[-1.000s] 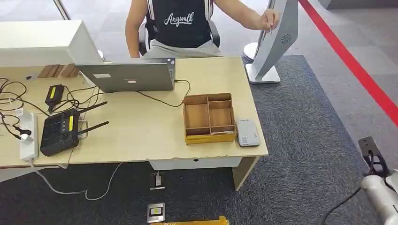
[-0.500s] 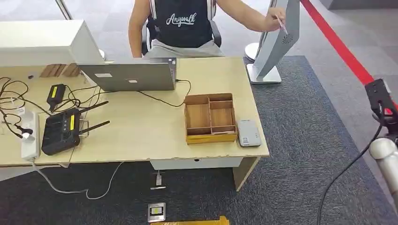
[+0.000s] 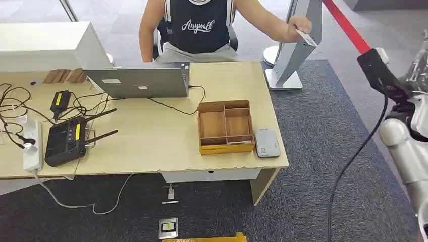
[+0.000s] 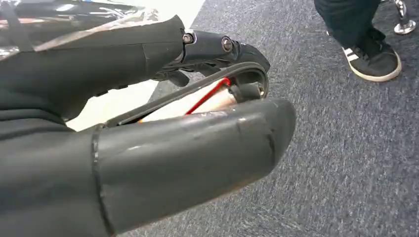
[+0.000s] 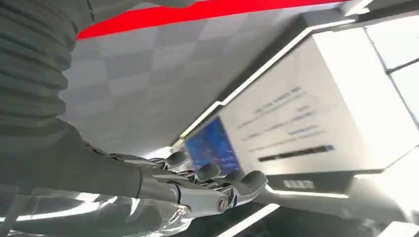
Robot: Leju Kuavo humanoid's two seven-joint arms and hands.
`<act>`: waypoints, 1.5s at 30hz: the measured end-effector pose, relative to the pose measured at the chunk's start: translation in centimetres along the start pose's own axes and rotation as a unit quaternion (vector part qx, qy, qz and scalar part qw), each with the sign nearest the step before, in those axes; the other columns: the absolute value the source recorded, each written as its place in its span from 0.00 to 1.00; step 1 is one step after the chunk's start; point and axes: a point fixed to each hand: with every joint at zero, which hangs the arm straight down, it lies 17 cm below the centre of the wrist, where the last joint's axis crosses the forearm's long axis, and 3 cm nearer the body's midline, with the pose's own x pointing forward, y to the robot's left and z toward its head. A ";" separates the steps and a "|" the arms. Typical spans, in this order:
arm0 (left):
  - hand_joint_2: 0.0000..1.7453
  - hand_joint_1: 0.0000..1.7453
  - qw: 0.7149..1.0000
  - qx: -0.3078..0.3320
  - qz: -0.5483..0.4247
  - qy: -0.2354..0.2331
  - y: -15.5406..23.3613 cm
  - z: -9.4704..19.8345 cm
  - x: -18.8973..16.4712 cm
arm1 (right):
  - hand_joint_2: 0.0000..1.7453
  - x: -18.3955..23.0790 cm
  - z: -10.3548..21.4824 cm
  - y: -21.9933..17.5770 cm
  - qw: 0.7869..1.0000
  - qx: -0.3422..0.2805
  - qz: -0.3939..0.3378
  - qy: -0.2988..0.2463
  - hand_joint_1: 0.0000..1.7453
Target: Pass the card to the sensor for recognition and then transmit it.
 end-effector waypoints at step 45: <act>0.00 0.00 1.000 -0.001 -0.016 -0.005 0.4 -0.2 -0.4 | 1.00 23.2 6.2 12.9 0.974 0.108 0.019 -0.199 1.00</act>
